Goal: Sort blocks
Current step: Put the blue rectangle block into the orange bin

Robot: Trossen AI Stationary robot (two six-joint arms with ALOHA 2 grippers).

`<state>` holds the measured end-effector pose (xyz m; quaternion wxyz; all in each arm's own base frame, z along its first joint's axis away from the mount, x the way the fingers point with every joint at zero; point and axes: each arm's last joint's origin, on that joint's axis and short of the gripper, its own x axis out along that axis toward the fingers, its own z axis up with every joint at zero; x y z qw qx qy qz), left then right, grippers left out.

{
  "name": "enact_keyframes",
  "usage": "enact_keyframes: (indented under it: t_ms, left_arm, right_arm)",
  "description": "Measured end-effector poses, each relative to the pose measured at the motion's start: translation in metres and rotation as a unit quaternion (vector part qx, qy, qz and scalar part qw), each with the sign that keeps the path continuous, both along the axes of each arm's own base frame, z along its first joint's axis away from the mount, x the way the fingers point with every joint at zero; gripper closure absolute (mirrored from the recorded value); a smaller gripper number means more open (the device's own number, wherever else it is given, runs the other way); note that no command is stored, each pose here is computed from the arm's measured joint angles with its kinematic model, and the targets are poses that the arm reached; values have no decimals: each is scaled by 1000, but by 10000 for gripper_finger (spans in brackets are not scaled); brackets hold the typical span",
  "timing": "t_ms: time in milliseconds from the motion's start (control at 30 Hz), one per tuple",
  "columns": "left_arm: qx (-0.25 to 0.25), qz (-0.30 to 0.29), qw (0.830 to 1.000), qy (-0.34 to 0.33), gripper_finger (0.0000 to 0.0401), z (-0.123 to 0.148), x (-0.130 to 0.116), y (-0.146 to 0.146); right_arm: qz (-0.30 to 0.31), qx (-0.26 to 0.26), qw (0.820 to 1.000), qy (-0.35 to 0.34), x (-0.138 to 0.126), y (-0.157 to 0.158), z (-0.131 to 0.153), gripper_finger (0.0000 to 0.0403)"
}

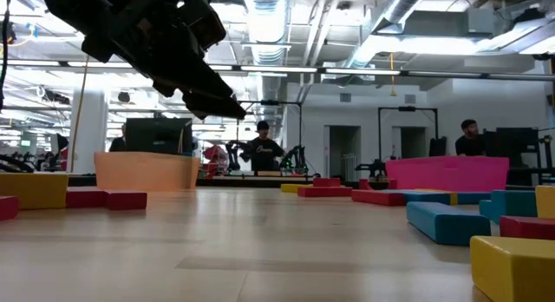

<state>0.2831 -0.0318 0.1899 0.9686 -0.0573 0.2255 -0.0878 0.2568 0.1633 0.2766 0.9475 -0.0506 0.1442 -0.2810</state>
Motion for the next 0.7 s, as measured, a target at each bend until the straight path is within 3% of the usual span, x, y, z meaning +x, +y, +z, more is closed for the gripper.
enact_keyframes:
  t_ms: [233,700]
  left_arm:
    - [-37,14,998,-38,156,8,3,0]
    - [-38,-35,999,-10,156,4,-1,-14]
  right_arm:
    - [20,10,1000,18,-19,0,7,182]
    - [71,9,992,108,-29,-5,0,182]
